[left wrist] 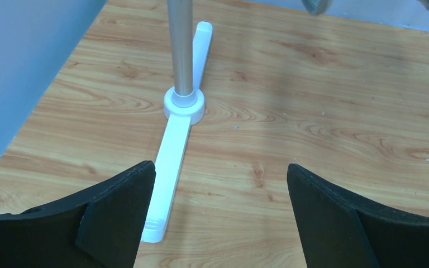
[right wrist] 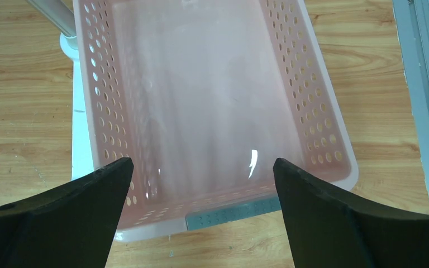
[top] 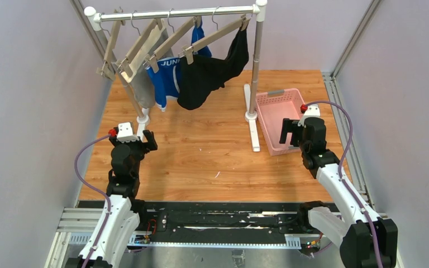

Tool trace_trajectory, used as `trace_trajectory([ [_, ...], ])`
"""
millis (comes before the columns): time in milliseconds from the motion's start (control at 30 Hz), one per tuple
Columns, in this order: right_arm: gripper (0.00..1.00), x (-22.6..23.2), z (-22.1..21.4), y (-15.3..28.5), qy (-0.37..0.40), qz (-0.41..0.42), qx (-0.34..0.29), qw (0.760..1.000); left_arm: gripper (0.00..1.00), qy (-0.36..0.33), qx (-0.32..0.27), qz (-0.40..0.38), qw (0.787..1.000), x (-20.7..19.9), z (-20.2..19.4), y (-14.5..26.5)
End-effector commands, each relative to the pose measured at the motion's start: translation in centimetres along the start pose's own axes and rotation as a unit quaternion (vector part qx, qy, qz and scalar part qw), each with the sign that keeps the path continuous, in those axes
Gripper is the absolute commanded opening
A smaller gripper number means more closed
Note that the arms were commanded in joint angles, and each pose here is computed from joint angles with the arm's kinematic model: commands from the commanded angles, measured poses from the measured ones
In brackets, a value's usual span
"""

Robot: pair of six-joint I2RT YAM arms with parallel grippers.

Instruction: Remove the underwear clipped to the hanger

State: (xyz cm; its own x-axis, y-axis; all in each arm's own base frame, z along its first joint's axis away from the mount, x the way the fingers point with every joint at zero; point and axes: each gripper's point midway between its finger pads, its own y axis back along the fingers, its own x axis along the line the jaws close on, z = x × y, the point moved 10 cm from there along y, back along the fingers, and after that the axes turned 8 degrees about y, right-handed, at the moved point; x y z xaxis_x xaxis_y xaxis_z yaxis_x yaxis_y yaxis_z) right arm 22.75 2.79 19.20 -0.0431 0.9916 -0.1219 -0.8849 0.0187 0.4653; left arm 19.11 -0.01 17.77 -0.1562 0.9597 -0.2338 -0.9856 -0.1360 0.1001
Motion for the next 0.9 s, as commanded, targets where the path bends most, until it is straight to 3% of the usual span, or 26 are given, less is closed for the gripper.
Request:
trace_trajectory([
  [0, 0.99, 0.5, 0.1, 0.1, -0.006, 0.007, -0.003, 1.0, 0.98, 0.006, 0.0, -0.026, 1.0, -0.6, 0.5, 0.0],
  [433, 0.99, 0.9, 0.0, 0.1, -0.012, 0.025, -0.008, 1.0, 0.98, -0.018, 0.04, -0.066, 0.997, -3.2, 0.7, -1.3],
  [633, 0.99, 0.8, 0.6, 0.1, -0.01, 0.025, 0.003, 1.0, 0.98, -0.04, 0.054, -0.127, 0.99, -7.5, 3.4, -1.6],
  [867, 0.99, 0.7, 0.8, 0.8, -0.004, 0.023, -0.013, 1.0, 0.98, -0.089, 0.174, -0.224, 0.955, -13.4, 5.3, -1.4],
])
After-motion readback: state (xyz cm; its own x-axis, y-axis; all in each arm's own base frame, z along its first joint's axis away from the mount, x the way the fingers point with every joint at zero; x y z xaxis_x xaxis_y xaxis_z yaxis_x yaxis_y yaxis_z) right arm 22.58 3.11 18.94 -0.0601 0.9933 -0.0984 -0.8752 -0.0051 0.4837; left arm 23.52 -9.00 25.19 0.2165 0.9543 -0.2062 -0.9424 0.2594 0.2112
